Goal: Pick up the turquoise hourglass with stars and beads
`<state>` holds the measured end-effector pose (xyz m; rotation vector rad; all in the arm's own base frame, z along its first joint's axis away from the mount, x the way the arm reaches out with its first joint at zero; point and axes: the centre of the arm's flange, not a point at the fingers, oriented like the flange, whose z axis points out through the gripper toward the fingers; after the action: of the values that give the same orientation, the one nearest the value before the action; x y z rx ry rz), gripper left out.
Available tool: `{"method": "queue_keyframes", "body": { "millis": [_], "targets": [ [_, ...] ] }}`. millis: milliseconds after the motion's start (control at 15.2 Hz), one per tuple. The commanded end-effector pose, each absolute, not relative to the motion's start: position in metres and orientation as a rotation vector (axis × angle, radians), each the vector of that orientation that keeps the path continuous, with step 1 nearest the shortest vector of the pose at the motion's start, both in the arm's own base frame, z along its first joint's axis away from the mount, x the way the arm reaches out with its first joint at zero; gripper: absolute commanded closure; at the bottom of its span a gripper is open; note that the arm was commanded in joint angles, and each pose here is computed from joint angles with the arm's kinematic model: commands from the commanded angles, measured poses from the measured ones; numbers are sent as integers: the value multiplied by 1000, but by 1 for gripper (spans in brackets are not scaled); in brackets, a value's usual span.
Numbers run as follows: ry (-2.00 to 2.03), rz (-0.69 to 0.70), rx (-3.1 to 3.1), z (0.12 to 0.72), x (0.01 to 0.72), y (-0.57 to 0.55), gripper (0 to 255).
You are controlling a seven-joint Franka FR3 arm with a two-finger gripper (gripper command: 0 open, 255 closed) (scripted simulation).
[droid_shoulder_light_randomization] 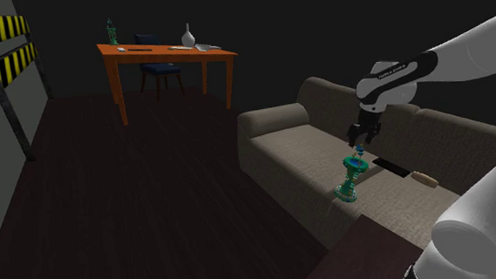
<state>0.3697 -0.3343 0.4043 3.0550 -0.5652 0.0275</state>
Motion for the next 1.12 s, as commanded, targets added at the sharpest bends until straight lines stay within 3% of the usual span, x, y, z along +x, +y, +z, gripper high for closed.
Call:
{"method": "queue_keyframes", "body": {
  "millis": [0, 198, 264, 1056],
  "targets": [
    [-566, 28, 3055, 394, 370, -334, 0],
    [-566, 28, 3054, 385, 370, -334, 0],
    [-566, 28, 3054, 386, 370, -335, 255],
    [-566, 28, 3055, 401, 370, -334, 255]
  ]
}}
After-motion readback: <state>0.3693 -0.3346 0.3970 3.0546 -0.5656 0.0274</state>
